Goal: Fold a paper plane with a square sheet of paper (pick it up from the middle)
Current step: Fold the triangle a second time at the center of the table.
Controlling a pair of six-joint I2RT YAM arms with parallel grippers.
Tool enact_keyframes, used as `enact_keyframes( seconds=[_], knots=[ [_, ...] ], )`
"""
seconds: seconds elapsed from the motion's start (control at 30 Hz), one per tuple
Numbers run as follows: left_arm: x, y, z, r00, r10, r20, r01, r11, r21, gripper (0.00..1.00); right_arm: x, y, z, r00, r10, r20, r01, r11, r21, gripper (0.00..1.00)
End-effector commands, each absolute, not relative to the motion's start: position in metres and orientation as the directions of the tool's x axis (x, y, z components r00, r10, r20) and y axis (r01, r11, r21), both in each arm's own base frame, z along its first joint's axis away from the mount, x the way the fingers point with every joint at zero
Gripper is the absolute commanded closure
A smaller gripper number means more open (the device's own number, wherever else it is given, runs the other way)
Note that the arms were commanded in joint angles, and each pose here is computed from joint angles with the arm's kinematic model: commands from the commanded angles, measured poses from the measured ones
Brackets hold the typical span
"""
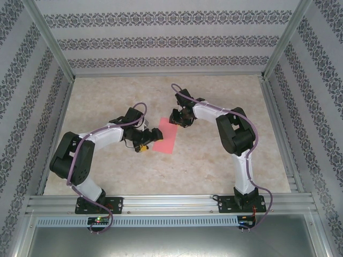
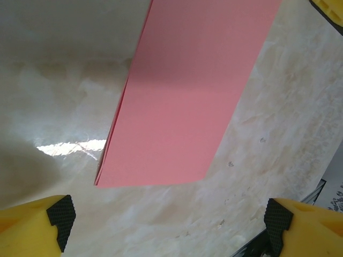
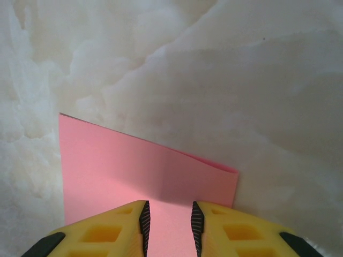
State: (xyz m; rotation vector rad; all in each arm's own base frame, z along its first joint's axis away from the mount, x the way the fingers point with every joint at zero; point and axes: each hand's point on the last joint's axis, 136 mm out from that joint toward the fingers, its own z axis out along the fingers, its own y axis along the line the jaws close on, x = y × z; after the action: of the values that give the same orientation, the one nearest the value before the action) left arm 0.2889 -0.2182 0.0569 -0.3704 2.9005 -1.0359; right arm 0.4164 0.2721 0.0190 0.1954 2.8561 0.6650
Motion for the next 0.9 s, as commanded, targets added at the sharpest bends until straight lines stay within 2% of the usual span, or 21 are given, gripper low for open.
enact_keyframes(
  seconds=[0.0,0.4,0.67,0.87],
  knots=[
    [0.287,-0.228,0.053,-0.971,-0.229,0.071,-0.221,0.737,-0.638,0.08,0.399,0.251,-0.02,-0.978,0.194,-0.082,0.151,0.917,0.37,0.7],
    [0.29,-0.237,0.044,-0.973,-0.213,0.087,-0.22,0.747,-0.627,0.12,0.396,0.251,-0.023,-0.978,0.196,-0.072,0.155,0.912,0.38,0.71],
    [0.296,-0.242,0.047,-0.976,-0.202,0.078,-0.204,0.74,-0.641,0.22,0.395,0.252,-0.022,-0.979,0.193,-0.069,0.152,0.91,0.386,0.72],
    [0.295,-0.248,0.041,-0.976,-0.198,0.09,-0.209,0.738,-0.641,0.22,0.395,0.252,-0.022,-0.979,0.193,-0.069,0.152,0.909,0.387,0.72]
  ],
)
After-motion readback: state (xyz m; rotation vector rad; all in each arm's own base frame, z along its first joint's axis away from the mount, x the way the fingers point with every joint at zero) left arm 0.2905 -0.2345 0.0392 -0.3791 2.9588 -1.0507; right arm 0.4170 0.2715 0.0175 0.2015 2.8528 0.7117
